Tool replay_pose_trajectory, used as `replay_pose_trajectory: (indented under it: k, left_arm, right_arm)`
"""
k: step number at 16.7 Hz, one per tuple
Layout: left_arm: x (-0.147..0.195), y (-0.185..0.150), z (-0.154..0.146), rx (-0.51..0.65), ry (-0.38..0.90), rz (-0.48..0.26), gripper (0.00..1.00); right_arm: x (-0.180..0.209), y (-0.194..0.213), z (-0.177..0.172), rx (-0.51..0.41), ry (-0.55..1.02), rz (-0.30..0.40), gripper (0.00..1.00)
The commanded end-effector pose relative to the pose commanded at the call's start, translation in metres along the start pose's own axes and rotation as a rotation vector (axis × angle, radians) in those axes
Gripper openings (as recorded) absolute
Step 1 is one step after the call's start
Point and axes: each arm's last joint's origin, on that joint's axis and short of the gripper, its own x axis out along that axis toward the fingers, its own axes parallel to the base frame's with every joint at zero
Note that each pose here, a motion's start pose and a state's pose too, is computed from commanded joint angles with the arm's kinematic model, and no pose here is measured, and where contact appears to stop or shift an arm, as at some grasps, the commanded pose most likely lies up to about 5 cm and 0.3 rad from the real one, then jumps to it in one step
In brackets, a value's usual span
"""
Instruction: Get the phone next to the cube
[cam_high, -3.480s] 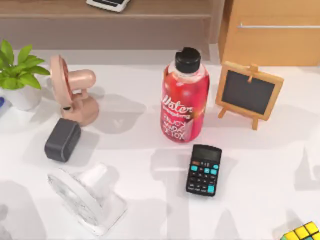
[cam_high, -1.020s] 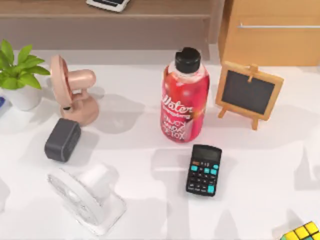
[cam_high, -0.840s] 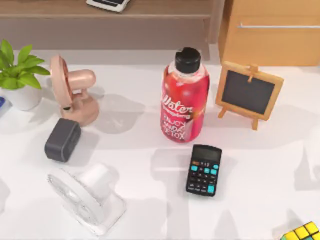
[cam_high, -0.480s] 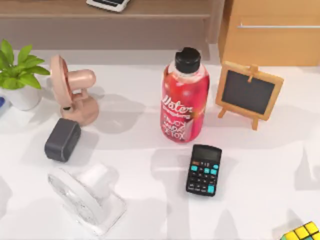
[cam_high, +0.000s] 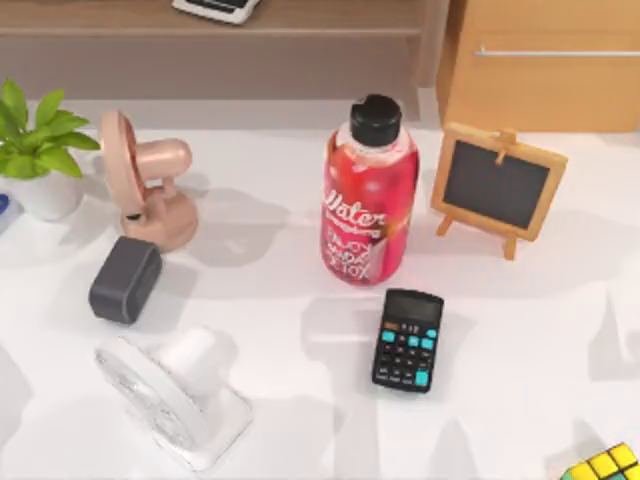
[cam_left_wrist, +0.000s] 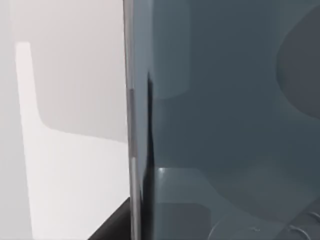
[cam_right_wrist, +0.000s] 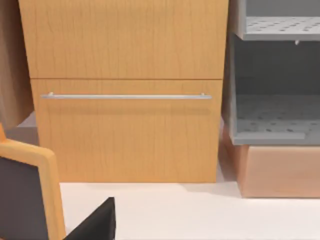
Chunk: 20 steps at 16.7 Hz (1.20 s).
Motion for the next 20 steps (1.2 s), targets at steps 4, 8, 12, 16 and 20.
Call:
replay_pose_trajectory:
  k: [4,8,12,16,20]
  left_arm:
    - [-0.021,-0.027,0.026,0.002,-0.034,-0.022,0.00]
    - [-0.042,-0.078,0.062,-0.003,-0.053,-0.091,0.00]
    - [-0.073,-0.148,0.103,-0.012,-0.102,-0.158,0.00]
    - [-0.108,-0.239,0.127,-0.017,-0.141,-0.249,0.00]
    - [-0.130,-0.342,0.121,-0.015,-0.103,-0.326,0.00]
  right_arm:
    - [0.000,0.000,0.000,0.000,0.000,0.000,1.00]
    - [0.000,0.000,0.000,0.000,0.000,0.000,1.00]
    - [0.000,0.000,0.000,0.000,0.000,0.000,1.00]
    - [0.000,0.000,0.000,0.000,0.000,0.000,1.00]
    - [0.000,0.000,0.000,0.000,0.000,0.000,1.00]
